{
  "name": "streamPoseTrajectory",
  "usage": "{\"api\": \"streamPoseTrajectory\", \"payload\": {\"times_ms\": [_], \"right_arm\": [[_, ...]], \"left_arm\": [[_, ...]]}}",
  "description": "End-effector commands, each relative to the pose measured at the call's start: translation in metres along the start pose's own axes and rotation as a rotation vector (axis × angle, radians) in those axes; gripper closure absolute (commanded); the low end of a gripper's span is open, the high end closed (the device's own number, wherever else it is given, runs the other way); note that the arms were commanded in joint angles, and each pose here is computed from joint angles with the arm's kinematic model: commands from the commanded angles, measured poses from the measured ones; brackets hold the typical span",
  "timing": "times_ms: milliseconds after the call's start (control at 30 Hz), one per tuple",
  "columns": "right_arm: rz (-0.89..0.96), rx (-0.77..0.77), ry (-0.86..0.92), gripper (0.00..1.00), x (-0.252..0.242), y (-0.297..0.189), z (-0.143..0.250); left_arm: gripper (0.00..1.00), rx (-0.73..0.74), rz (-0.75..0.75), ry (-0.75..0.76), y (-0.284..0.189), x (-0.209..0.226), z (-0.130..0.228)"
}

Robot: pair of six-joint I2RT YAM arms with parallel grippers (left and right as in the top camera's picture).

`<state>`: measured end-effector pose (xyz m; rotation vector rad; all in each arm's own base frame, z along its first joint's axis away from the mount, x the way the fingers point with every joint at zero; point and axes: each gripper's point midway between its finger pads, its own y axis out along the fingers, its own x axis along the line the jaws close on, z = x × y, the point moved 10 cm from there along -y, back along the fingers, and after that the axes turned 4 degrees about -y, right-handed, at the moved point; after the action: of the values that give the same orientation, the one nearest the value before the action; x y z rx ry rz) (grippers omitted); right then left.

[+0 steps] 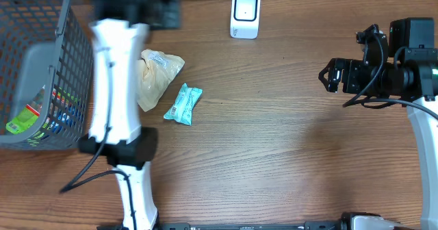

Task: Scan the item barcode
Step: 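Carry the mint-green packet out and place it beside the pastry bag, then reach into the basket and grasp the green snack bag with left gripper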

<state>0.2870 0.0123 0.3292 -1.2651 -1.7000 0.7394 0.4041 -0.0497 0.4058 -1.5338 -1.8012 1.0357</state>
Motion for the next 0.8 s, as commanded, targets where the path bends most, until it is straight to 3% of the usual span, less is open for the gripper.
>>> {"api": "streamPoseTrajectory", "payload": {"times_ms": [0,167,300,400,467,633,767], "right_arm": [[-0.009,-0.025,-0.012,0.00,0.004,-0.007,-0.003],[-0.009,-0.008,-0.006,0.00,0.004,-0.006,-0.001],[-0.009,-0.003,-0.005,0.00,0.004,-0.006,0.000],[-0.009,-0.005,-0.006,0.00,0.004,-0.006,0.000],[-0.009,-0.006,-0.007,0.00,0.004,-0.006,0.000],[-0.009,-0.006,-0.010,0.00,0.004,-0.006,0.000],[-0.009,-0.005,-0.009,0.00,0.004,-0.006,0.000]], "left_arm": [[0.36,-0.130,-0.002,-0.101,-0.040,0.059,-0.016],[0.43,-0.189,0.050,-0.274,-0.082,0.134,-0.013],[0.43,-0.162,-0.139,-0.448,-0.113,0.202,0.019],[0.39,-0.090,-0.343,-0.641,-0.116,0.253,0.048],[0.39,-0.046,-0.396,-0.740,-0.110,0.285,0.062],[0.39,-0.026,-0.340,-0.905,-0.084,0.347,0.080],[0.38,-0.040,-0.303,-0.917,-0.064,0.369,0.079]]}}
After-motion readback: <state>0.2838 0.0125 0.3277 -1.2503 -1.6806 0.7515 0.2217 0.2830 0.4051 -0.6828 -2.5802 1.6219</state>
